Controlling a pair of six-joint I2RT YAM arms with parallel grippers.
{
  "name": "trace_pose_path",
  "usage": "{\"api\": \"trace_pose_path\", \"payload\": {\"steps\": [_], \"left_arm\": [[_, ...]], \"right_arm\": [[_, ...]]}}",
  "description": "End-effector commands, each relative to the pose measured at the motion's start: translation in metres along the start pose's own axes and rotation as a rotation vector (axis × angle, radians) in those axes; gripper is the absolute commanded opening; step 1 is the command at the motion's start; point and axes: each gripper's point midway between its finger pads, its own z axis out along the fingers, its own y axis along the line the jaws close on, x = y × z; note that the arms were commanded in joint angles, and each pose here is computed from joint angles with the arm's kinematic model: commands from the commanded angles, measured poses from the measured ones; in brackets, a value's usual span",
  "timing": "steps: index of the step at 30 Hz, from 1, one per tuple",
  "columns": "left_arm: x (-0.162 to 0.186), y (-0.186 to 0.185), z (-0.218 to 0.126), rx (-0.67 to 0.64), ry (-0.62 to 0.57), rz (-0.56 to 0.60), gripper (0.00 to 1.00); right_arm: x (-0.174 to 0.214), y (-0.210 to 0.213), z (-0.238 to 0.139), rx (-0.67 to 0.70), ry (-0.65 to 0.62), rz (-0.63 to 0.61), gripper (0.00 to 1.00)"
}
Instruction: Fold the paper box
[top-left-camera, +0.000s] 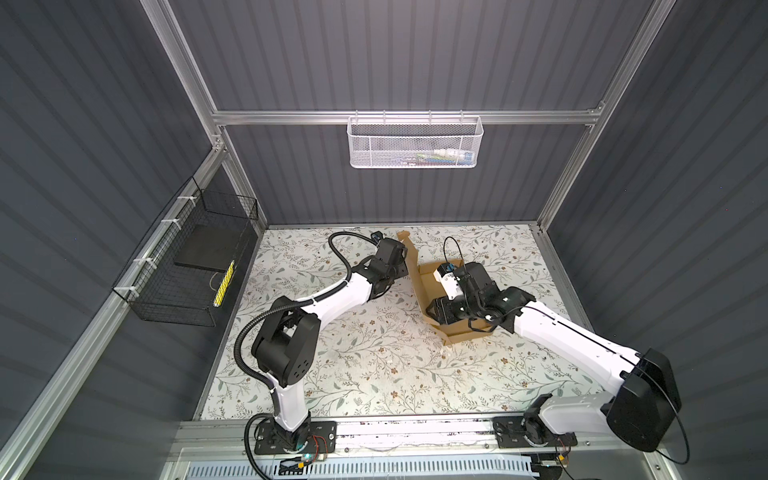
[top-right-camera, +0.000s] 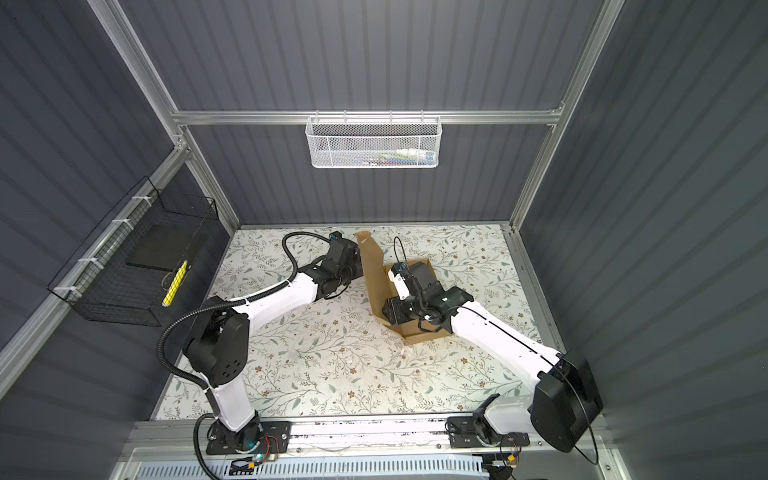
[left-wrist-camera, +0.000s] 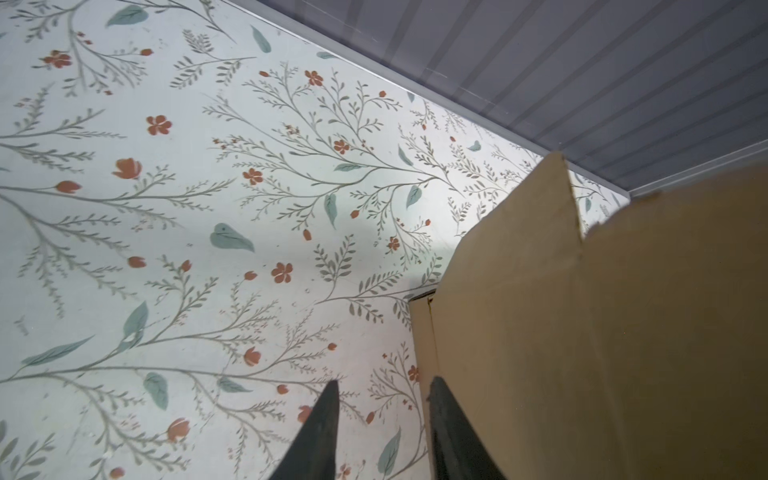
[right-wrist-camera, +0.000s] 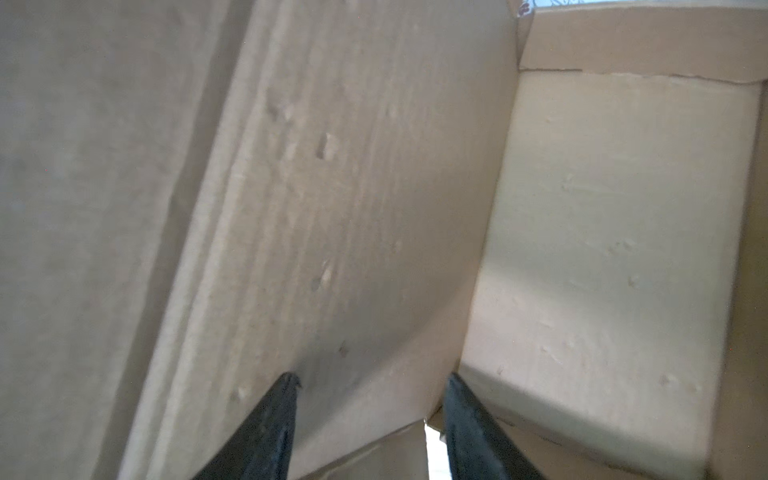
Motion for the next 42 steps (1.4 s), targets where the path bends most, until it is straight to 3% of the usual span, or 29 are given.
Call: {"api": "trace_pose_path", "payload": {"steps": [1, 23, 31, 42], "left_arm": [[-0.019, -0.018, 0.004, 0.067, -0.005, 0.005, 0.36], [-0.018, -0.064, 0.06, 0.233, 0.14, -0.004, 0.35], [-0.02, -0.072, 0.05, 0.262, 0.166, 0.015, 0.35], [-0.025, -0.058, 0.014, 0.267, 0.164, 0.074, 0.36]], "right_arm": [[0.001, 0.005, 0.008, -0.016, -0.016, 0.035, 0.58], [-0.023, 0.028, 0.045, -0.066, -0.156, 0.106, 0.56], [-0.027, 0.023, 0.051, -0.057, -0.198, 0.12, 0.56], [-0.016, -0.007, 0.019, 0.03, -0.216, 0.112, 0.57]]}}
